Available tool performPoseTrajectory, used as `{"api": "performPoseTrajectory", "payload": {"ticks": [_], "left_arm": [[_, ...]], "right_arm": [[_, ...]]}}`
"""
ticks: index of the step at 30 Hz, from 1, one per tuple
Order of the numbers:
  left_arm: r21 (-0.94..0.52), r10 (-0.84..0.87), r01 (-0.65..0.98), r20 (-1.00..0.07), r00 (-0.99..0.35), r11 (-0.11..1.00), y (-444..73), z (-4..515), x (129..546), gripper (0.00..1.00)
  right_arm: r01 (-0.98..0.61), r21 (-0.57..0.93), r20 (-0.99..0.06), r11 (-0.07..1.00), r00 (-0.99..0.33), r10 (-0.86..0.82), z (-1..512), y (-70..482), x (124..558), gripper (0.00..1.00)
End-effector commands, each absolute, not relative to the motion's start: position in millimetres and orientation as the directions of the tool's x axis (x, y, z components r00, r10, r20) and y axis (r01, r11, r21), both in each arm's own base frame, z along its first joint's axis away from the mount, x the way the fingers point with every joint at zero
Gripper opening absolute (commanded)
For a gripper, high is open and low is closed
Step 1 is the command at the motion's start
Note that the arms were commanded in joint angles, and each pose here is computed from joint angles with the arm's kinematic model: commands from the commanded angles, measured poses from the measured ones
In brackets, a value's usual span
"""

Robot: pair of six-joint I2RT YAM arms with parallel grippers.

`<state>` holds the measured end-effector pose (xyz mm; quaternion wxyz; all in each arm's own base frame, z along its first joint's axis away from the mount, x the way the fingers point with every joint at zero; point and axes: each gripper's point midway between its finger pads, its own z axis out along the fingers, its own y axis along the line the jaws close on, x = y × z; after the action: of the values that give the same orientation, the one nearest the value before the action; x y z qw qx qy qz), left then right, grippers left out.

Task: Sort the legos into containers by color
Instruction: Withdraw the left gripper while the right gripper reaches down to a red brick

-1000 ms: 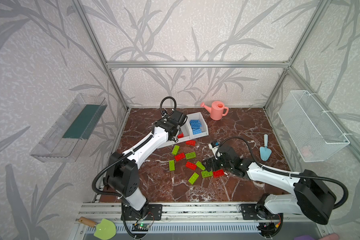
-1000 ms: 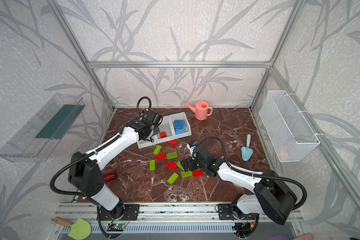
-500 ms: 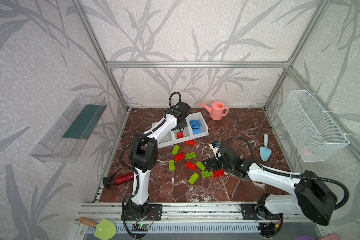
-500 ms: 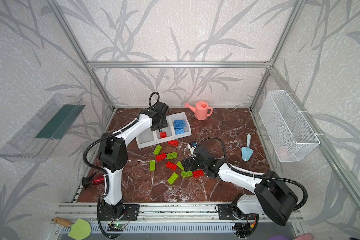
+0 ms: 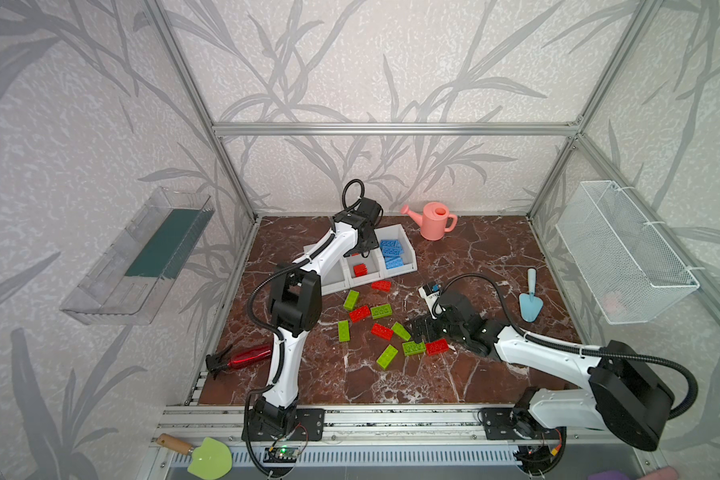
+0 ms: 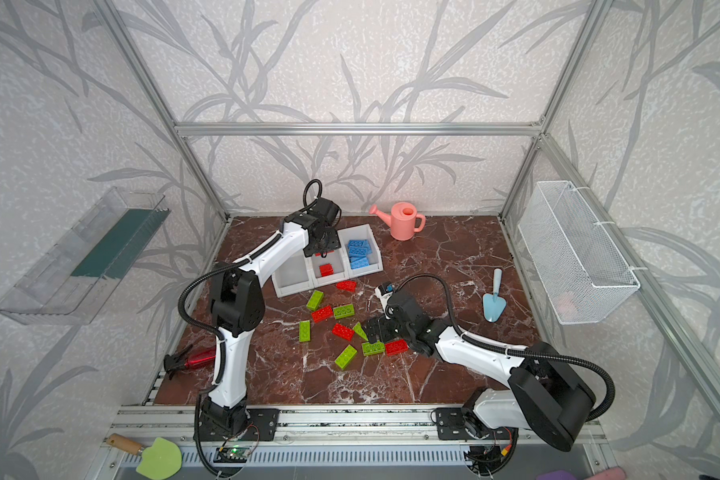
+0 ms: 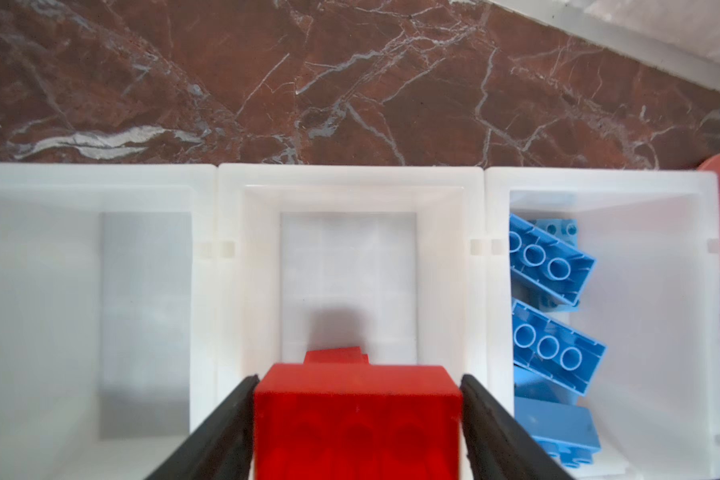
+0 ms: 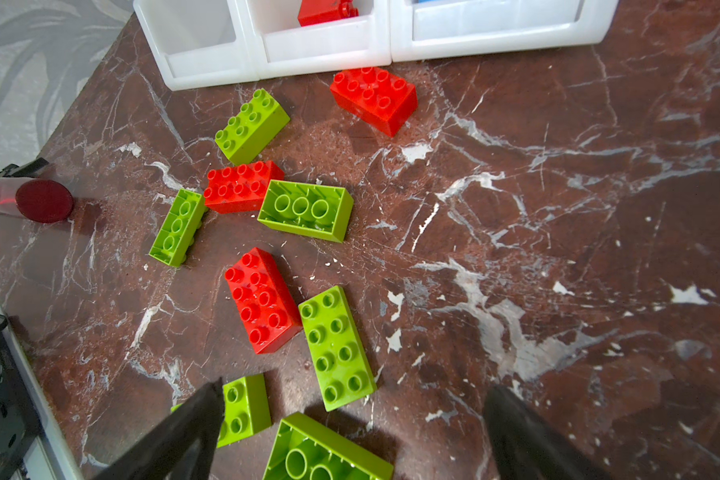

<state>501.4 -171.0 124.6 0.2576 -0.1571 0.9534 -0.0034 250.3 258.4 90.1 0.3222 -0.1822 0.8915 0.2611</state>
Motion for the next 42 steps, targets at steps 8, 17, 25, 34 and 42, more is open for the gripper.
{"api": "performPoseTrajectory", "payload": {"ticks": [8,17,25,34,42], "left_arm": [[-0.099,-0.295,-0.288,-0.54,-0.789,0.952,-159,173,475,0.93],[-0.241,-0.343,-0.245,-0.611,-0.713,0.939,-149,243,416,0.93],[-0.337,-0.362,-0.17,-0.665,-0.654,0.926,-121,276,338,0.93],[-0.301,-0.337,-0.161,-0.746,-0.574,0.94,-67,259,258,0.94],[-0.251,-0.306,-0.176,-0.762,-0.571,0.952,-41,227,219,0.94]], "right_arm": [[-0.527,0.338,-0.694,0.78,-0.699,-0.172,105,261,248,0.99],[-0.578,0.283,-0.714,0.765,-0.66,-0.235,134,274,241,1.0],[-0.644,0.211,-0.691,0.735,-0.631,-0.354,147,299,223,0.98],[-0.681,0.148,-0.665,0.718,-0.605,-0.437,141,315,219,0.94],[-0.716,0.103,-0.58,0.691,-0.607,-0.543,113,323,220,0.92]]}}
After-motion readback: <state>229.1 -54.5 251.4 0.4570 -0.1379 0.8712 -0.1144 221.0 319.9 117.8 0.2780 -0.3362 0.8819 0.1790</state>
